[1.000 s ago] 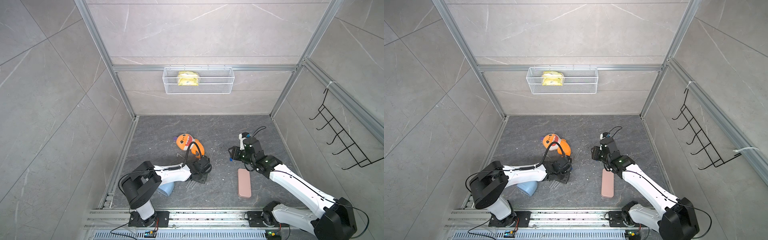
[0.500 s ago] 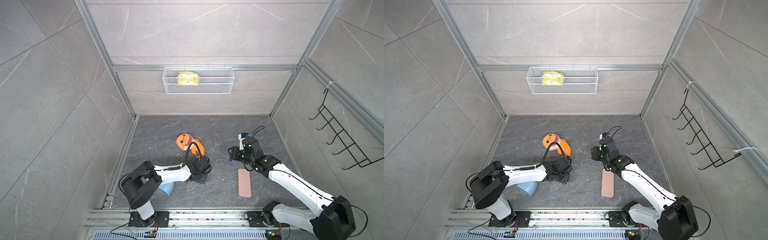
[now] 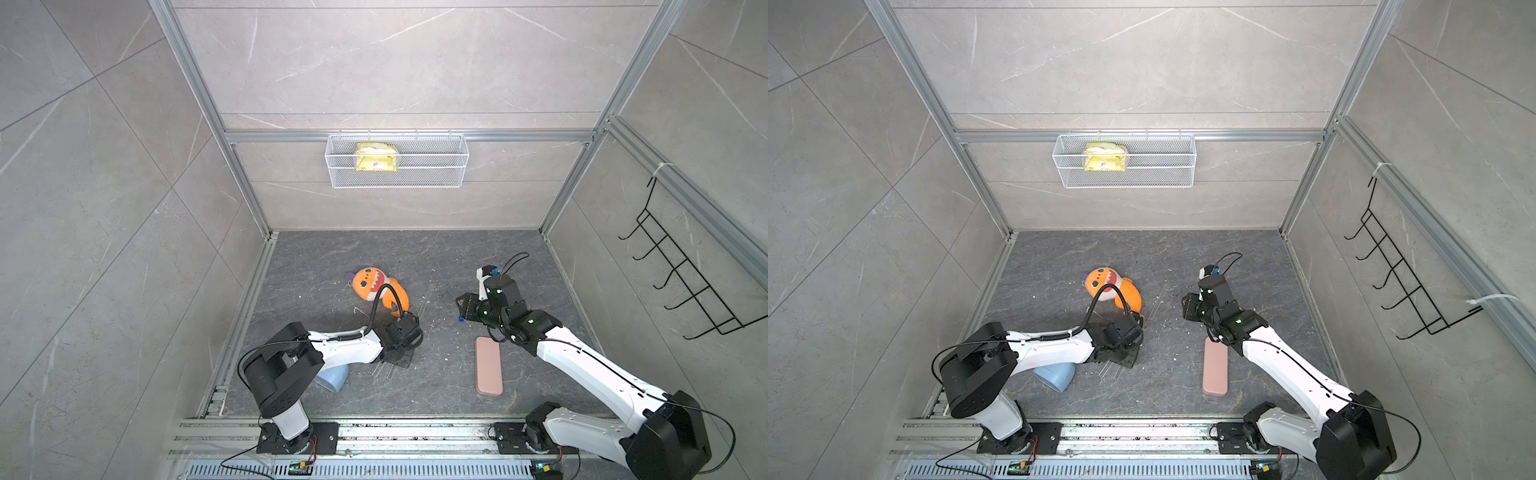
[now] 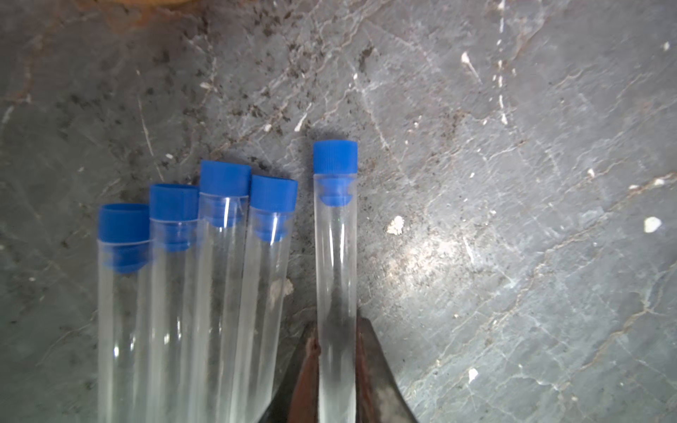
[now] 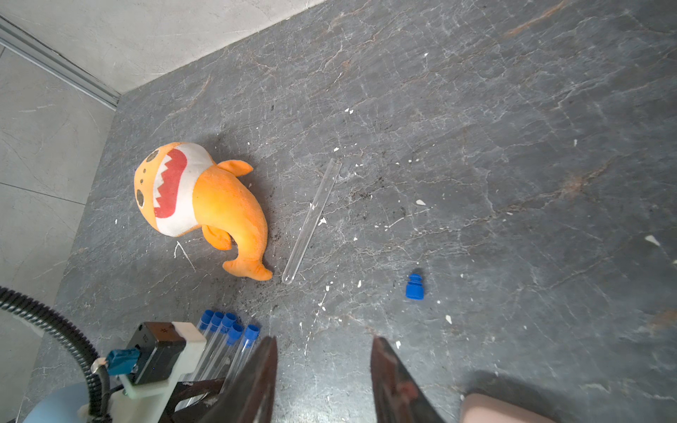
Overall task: Remove stoppers from test tubes
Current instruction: Pick up the test tube at the center of the board.
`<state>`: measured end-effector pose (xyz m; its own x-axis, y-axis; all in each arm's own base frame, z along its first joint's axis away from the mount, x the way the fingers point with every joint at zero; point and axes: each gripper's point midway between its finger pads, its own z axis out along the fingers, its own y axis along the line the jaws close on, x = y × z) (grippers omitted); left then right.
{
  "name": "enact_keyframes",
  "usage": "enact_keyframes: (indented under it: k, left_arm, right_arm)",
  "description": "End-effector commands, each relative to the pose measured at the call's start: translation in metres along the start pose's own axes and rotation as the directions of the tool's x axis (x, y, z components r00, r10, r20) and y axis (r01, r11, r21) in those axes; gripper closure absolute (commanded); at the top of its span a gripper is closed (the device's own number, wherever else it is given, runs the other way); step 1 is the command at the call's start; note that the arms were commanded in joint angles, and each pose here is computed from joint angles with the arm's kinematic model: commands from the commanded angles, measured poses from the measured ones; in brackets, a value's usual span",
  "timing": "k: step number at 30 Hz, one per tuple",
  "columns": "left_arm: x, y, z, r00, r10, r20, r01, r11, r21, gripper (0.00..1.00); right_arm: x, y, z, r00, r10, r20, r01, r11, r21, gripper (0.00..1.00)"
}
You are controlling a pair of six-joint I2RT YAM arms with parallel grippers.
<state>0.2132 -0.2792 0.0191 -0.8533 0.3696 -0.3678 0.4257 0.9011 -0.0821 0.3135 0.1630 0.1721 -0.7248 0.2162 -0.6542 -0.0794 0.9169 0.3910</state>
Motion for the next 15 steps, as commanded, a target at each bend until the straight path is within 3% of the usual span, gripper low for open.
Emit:
enact_keyframes:
  k: [1,15]
  left_arm:
    - [0.010,0.009,0.000,0.999,0.016,-0.033,-0.017,0.999,-0.029,0.85]
    - [-0.045,-0.007,-0.060,0.976,0.091,0.198,-0.098,0.995,0.024,0.87]
  right_arm:
    - [-0.007,0.007,-0.005,1.000,-0.016,0.018,0.017,1.000,-0.020,0.55]
    - [-0.018,0.015,-0.024,0.998,-0.005,0.062,0.008,0.998,-0.055,0.55]
